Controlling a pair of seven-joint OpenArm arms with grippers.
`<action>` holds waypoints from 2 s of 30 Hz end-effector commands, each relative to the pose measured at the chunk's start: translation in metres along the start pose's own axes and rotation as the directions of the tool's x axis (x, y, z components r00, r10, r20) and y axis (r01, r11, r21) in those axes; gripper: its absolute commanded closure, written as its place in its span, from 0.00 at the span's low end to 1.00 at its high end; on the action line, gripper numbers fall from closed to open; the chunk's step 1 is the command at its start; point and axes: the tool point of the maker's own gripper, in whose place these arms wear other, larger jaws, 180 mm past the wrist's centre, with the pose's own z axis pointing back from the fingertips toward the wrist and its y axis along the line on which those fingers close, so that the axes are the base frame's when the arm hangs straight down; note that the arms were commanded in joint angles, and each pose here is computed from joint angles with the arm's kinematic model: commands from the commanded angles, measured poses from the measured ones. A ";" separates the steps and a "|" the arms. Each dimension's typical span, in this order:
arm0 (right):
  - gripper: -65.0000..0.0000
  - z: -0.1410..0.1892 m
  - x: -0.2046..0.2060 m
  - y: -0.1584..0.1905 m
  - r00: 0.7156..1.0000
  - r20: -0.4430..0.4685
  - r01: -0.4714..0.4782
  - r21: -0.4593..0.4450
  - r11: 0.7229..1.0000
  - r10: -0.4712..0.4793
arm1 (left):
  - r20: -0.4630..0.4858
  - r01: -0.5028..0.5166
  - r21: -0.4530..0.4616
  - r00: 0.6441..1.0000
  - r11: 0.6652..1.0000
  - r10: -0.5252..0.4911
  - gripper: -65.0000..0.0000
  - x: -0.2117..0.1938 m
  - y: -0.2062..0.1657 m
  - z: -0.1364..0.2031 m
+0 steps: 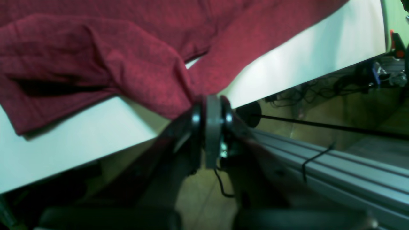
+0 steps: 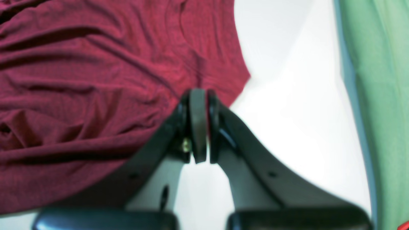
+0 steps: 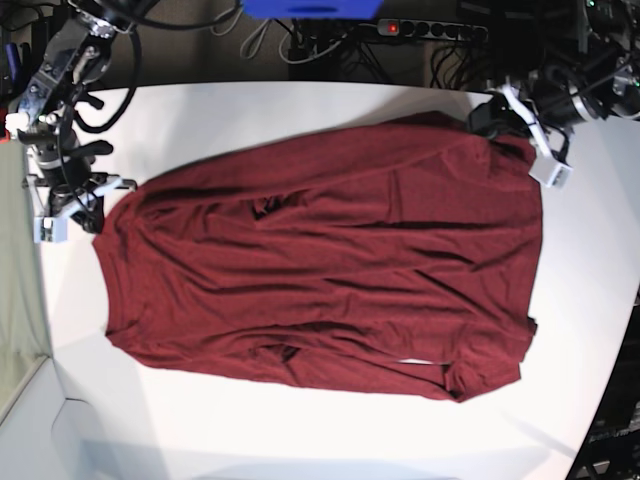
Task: Layout the t-shirt on the table in an organized manner, then fold the t-shirt properly
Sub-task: 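Release the shirt with the left gripper and move it along the shirt side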
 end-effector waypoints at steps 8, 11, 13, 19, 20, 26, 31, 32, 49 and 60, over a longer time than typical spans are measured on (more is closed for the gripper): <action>1.00 -0.003 0.013 0.014 0.999 0.048 -0.004 0.037 0.999 0.002 | -0.028 0.005 -0.017 1.000 1.000 -0.005 0.99 -0.006 -0.005 0.005; 1.00 -0.005 0.012 0.021 0.999 0.043 -0.016 0.058 0.998 0.013 | -0.029 0.001 -0.018 1.000 1.000 -0.001 0.99 -0.008 -0.006 0.005; 1.00 -0.005 0.011 0.022 0.999 0.043 -0.014 0.058 0.998 0.012 | -0.026 0.000 -0.018 1.000 1.000 0.000 1.00 -0.008 -0.006 0.005; 1.00 -0.005 0.011 0.023 0.999 0.043 -0.011 0.062 0.998 0.008 | 0.048 -0.026 -0.118 0.998 0.993 0.032 1.00 0.008 -0.032 0.005; 1.00 -0.005 0.011 0.023 0.999 0.043 -0.011 0.062 0.998 0.008 | 0.056 -0.035 -0.141 0.998 0.989 0.043 1.00 0.010 -0.036 0.006; 1.00 -0.005 0.010 0.023 0.999 0.040 -0.014 0.062 0.998 0.011 | 0.048 -0.015 -0.102 0.999 0.995 0.020 1.00 0.010 -0.029 0.003; 1.00 -0.004 0.008 0.023 0.999 0.036 -0.013 0.063 0.998 0.010 | -0.007 0.016 0.018 1.000 1.000 -0.016 0.99 -0.006 -0.007 0.000; 1.00 -0.004 0.008 0.023 0.999 0.036 -0.013 0.063 0.998 0.010 | -0.020 0.020 0.043 1.000 0.999 -0.019 0.99 -0.009 -0.001 -0.001; 1.00 -0.007 0.008 0.033 0.999 0.032 -0.030 0.089 0.996 0.027 | 0.101 -0.006 0.247 0.995 0.969 -0.020 0.36 0.019 0.046 0.020; 1.00 -0.010 0.002 0.034 1.000 0.015 -0.018 0.095 0.995 0.017 | 0.382 -0.238 0.366 0.920 0.900 0.088 0.40 0.106 0.117 0.014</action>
